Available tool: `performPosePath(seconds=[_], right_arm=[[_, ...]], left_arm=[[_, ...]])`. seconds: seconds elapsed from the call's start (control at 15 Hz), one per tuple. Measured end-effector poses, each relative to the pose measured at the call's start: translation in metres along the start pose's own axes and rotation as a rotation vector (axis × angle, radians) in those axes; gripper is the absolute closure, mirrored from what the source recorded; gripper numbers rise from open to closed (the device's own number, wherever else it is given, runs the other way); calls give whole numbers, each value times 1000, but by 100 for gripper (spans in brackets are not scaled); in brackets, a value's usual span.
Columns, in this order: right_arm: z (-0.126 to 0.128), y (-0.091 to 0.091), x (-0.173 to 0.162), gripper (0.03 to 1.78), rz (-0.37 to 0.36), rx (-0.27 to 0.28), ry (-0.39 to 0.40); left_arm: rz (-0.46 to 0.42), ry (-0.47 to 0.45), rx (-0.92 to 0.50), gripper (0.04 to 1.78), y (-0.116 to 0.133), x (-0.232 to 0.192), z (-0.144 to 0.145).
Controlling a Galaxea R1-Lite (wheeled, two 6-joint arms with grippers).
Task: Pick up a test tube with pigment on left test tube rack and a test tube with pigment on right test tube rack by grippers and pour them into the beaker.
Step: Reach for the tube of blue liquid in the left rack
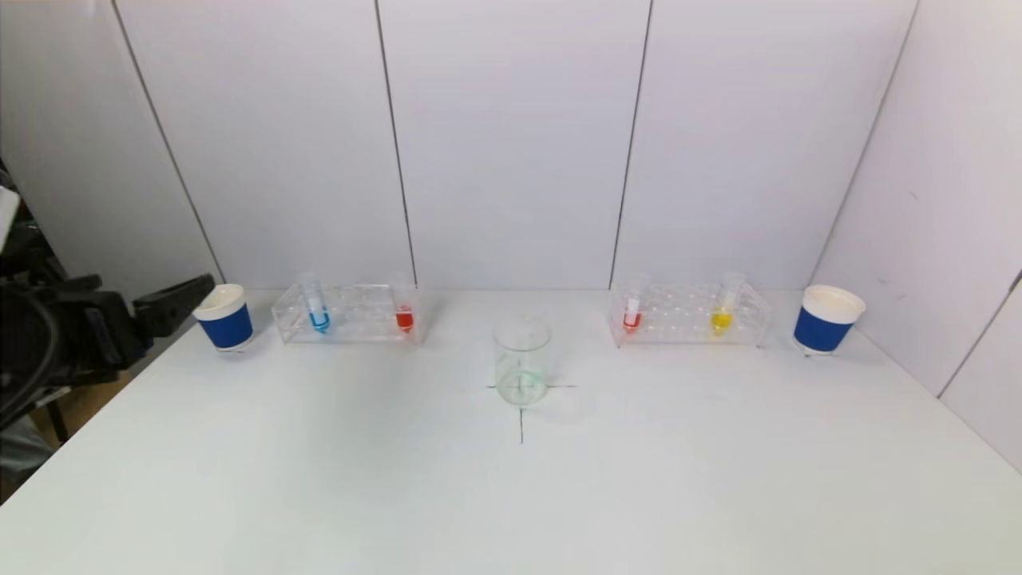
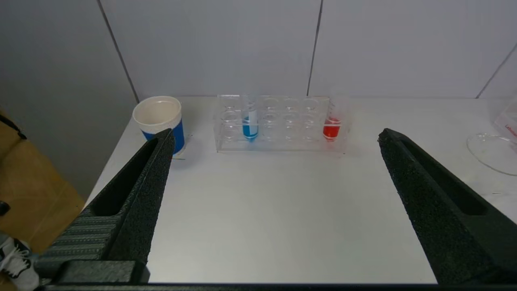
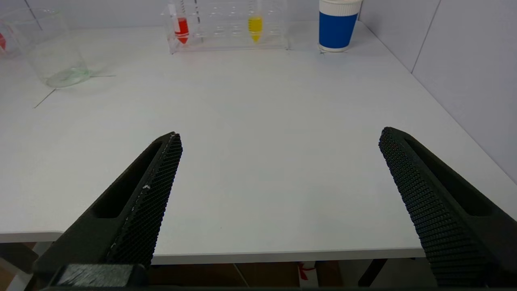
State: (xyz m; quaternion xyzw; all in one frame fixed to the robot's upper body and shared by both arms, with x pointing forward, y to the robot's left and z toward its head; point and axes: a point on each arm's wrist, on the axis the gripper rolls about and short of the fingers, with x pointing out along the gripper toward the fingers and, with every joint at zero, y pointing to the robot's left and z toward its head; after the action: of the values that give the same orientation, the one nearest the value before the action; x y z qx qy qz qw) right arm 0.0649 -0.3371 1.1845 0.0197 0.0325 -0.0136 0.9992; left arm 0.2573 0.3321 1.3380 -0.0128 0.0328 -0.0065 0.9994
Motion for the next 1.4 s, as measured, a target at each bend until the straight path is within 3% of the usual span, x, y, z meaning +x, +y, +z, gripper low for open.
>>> performPosePath(seconds=[0.2,0.67,1.0,1.13,1.4], right_arm=[[0,0,0,4,0,0,0],[0,0,0,4,0,0,0],[0,0,0,4,0,0,0],[0,0,0,4,0,-1,0],[0,0,0,4,0,-1,0]], left_arm=[[0,12,-10,6,1,49,-17],[-11,-52,-34,6,4,132,-69],[9,-74,-30,6,13,168,-117],[11,-41,-30,6,16,179,-136],[1,-16,-31,6,18,197,-153]])
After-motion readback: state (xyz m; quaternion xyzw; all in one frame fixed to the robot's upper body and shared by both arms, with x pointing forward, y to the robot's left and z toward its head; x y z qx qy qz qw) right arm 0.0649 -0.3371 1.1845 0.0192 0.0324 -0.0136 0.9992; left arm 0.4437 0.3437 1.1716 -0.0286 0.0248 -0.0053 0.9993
